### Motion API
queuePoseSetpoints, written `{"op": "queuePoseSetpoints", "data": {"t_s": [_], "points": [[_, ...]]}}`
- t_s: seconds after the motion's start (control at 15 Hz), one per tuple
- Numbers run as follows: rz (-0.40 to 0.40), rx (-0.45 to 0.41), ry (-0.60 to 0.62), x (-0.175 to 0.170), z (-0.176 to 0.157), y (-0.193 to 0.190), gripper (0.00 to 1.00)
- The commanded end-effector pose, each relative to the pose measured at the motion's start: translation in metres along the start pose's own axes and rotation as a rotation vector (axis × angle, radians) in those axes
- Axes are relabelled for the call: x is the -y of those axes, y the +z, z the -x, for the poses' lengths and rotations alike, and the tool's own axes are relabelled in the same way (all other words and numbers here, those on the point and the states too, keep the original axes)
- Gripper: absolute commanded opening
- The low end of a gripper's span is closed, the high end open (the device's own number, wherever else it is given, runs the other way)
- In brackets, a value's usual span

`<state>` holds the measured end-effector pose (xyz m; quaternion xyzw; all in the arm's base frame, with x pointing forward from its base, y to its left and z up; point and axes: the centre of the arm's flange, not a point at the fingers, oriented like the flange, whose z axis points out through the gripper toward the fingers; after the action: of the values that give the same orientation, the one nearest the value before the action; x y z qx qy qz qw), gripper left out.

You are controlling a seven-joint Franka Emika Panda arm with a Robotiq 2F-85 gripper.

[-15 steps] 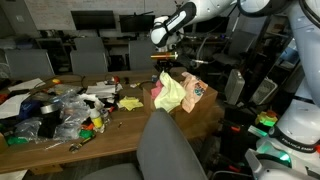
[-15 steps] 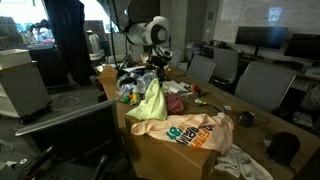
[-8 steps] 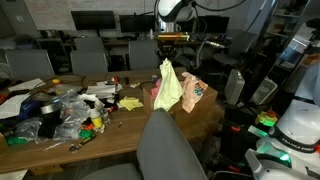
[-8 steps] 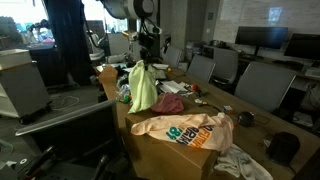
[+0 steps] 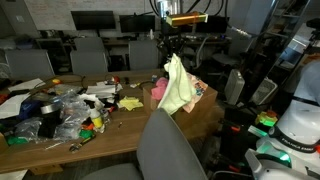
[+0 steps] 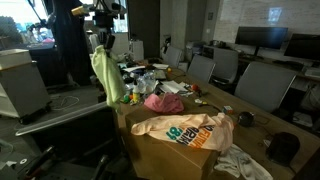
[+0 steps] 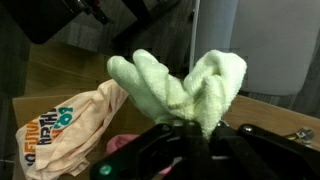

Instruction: Pick up the clothes from the box and put them on the headrest of the chair

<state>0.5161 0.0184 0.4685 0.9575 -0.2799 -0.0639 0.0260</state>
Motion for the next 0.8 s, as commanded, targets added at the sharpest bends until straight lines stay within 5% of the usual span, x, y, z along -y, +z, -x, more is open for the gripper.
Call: {"op": "queuePoseSetpoints", "data": {"t_s": [0.0,0.73], "points": [[0.079,-0.026,-0.1,0.039,0.067,-0.027,0.01],[0.229,-0.082,-0.36,0.145,0.193,-0.048,0.01]]}}
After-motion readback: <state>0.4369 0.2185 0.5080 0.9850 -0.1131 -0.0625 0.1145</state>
